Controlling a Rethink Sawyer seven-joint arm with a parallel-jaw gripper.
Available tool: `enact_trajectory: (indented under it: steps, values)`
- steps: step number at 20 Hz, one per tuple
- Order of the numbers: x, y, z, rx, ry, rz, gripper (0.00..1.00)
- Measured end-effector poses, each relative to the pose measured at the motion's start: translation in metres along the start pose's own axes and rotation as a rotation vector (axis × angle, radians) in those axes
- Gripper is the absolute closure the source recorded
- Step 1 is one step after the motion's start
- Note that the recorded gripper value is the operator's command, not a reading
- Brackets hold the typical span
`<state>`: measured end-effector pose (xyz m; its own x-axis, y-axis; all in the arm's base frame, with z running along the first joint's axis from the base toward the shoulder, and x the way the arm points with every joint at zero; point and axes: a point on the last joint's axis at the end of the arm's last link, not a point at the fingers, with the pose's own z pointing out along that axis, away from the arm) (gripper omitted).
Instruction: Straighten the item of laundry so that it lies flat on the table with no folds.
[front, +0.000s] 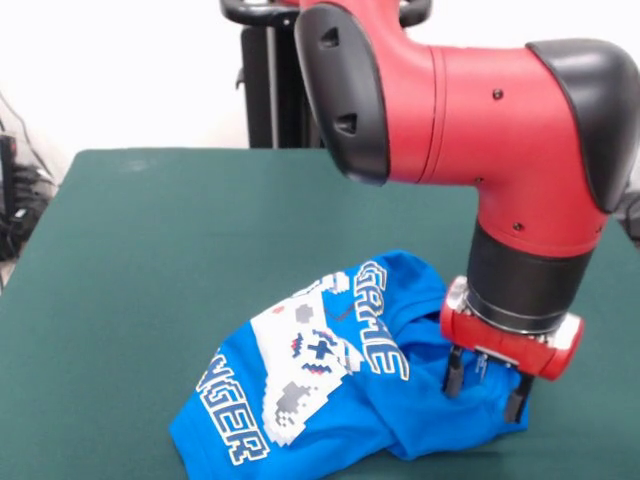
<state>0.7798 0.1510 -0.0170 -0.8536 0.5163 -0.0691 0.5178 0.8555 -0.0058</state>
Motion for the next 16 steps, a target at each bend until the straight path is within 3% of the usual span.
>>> enact_trajectory:
  steps: [7, 16]
  values:
    - [0.008, 0.006, 0.005, -0.048, 0.057, 0.029, 0.00]
    - [0.015, 0.006, 0.008, -0.048, 0.071, 0.026, 0.00]
